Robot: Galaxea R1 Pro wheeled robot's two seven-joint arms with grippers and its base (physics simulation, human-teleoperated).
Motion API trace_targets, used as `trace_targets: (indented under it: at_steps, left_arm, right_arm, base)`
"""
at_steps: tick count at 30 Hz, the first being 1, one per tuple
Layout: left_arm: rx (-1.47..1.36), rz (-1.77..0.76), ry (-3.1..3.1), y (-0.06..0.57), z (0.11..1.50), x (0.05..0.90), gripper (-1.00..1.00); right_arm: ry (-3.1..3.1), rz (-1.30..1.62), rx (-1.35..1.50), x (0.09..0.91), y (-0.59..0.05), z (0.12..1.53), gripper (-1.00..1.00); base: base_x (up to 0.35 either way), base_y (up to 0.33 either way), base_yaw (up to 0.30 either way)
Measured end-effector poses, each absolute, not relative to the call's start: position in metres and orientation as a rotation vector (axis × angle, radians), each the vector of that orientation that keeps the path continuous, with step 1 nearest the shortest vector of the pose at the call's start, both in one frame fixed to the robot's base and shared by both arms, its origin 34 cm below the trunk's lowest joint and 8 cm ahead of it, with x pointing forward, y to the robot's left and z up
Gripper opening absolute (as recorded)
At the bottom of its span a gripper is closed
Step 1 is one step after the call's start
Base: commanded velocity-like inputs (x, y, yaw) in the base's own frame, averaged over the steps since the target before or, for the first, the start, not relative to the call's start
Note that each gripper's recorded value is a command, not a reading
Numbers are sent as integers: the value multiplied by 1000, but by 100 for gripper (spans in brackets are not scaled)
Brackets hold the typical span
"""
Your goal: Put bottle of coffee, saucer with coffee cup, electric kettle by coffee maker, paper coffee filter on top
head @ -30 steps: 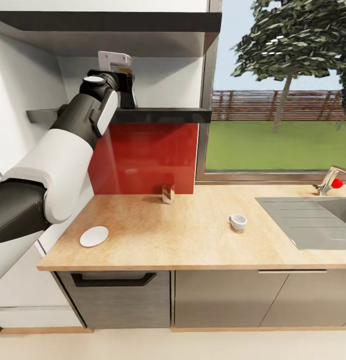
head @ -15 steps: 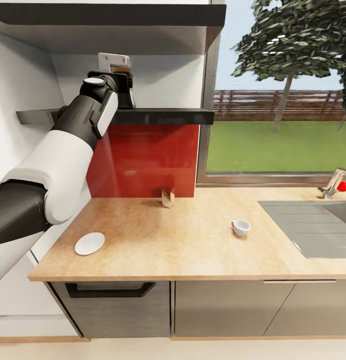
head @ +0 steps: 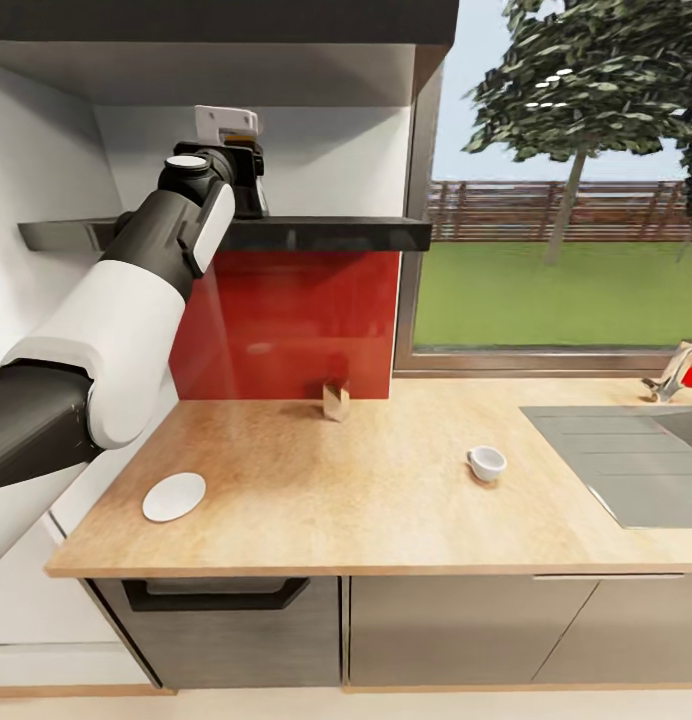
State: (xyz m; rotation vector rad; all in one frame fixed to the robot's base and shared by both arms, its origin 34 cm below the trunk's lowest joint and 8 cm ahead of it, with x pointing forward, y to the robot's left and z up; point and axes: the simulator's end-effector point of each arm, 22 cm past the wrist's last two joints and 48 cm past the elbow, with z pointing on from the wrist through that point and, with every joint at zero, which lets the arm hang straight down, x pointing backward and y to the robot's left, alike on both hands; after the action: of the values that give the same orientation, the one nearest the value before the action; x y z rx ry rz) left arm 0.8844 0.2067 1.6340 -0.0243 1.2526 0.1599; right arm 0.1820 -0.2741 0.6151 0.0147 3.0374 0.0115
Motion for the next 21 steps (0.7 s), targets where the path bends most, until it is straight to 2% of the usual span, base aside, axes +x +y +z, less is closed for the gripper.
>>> trace_targets:
  at_steps: [21]
  left_arm:
    - [-34, 152, 1257, 210, 1633, 885, 100]
  right_arm:
    - [3038, 12, 15, 182, -274, 615, 100]
  base:
    - [46, 0, 0]
